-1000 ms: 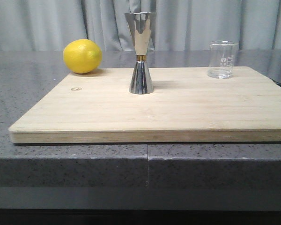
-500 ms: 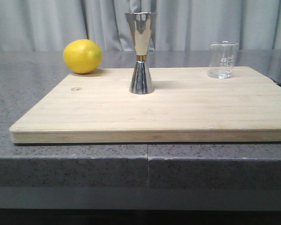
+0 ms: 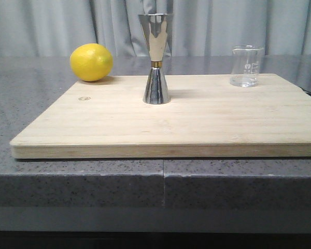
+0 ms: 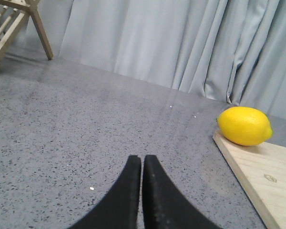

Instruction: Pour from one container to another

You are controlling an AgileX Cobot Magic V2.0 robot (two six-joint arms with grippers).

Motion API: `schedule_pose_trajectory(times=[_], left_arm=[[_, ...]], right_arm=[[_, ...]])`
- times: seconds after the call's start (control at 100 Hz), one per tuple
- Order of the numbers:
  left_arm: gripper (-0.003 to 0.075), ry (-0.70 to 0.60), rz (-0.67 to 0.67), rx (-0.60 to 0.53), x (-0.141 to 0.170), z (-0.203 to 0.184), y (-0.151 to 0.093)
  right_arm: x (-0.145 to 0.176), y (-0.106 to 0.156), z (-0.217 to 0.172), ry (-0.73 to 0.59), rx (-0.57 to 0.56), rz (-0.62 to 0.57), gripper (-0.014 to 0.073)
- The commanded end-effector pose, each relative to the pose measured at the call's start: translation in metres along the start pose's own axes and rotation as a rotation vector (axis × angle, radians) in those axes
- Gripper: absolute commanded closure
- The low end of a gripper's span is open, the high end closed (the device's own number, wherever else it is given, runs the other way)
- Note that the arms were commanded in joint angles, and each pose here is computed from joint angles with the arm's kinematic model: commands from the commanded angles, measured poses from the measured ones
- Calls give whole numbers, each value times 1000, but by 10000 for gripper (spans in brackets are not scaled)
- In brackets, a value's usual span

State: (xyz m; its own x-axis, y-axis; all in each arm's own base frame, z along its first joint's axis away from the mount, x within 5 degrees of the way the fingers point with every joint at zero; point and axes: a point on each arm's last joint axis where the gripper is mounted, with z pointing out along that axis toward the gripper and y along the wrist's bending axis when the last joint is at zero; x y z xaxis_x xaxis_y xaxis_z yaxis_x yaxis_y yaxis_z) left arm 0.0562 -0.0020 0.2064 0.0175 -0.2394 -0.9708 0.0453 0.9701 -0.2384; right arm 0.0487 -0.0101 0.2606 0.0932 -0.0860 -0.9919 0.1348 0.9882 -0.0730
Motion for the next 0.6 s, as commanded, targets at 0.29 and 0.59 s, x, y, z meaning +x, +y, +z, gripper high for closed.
schedule_pose_trajectory(times=[0.29,0.59], left_arm=[[741,-63,0,31,0,-1,-1],[741,-63,0,31,0,-1,-1]], right_arm=[[-13,2,-1,-77,-32,-15,662],[-13,2,-1,-76,-33,2,662]])
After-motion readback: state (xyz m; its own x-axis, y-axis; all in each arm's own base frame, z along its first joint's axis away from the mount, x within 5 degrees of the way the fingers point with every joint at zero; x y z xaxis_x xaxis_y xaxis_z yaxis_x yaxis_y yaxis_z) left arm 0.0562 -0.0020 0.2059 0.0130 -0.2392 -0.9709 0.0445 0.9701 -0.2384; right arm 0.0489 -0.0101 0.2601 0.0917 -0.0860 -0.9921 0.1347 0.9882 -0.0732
